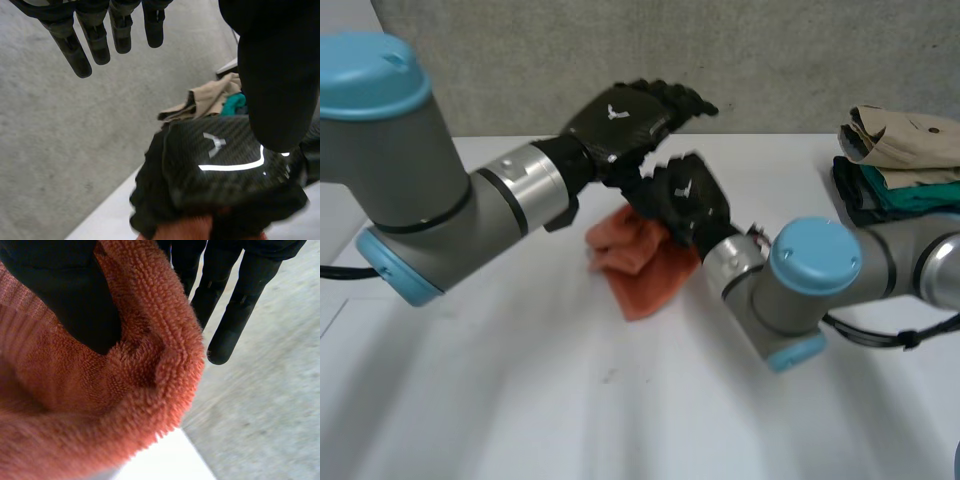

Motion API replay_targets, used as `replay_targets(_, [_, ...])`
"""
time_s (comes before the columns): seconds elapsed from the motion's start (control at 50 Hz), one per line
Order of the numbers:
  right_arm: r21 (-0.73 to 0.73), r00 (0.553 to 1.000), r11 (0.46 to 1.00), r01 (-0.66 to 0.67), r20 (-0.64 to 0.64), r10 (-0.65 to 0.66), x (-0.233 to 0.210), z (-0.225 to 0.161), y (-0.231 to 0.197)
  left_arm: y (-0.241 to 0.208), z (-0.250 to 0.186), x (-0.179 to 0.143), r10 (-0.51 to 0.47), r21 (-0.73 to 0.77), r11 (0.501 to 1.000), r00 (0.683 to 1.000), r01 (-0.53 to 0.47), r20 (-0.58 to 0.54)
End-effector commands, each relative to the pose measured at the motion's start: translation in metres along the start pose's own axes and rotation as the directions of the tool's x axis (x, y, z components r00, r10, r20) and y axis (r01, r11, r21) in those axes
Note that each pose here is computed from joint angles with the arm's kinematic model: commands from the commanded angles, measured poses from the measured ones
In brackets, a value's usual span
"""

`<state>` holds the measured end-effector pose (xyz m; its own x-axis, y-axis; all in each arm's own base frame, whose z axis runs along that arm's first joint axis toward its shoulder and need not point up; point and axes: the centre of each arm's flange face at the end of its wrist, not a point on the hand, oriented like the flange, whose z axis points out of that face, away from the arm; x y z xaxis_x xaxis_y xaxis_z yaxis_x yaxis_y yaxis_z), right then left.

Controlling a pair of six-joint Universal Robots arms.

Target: Fold the laundry.

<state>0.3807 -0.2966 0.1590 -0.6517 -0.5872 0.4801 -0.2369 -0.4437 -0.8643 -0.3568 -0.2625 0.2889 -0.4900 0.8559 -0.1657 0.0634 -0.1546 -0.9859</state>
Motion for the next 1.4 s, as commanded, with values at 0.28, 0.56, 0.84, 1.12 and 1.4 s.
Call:
replay_targets(0.28, [0.120,0.982,0.993,-0.018,-0.183,0.040,0.089,0.036,-0.025,-0.023,-0.010,-0.015,0.027,0.043,0.999,0.999,-0.029,0.047])
replay_targets(0.56, [0.128,0.967,0.991,0.021,-0.255,0.012,0.124,0.039,-0.020,-0.014,-0.011,-0.012,0.003,0.021,1.000,0.999,-0.003,0.041])
replay_targets(0.84, [0.254,0.862,0.948,0.190,-0.505,-0.037,0.269,0.045,-0.046,-0.017,-0.011,-0.012,0.003,0.029,1.000,0.999,-0.004,0.040])
replay_targets(1.12, [-0.002,0.805,0.995,0.097,-0.588,-0.079,0.371,-0.036,0.104,-0.024,-0.013,-0.004,0.008,0.042,0.999,1.000,-0.009,0.025])
replay_targets(1.4, [-0.077,0.862,0.993,0.089,-0.493,-0.116,0.366,-0.098,0.156,-0.017,-0.014,0.000,-0.005,0.021,1.000,1.000,0.005,0.017])
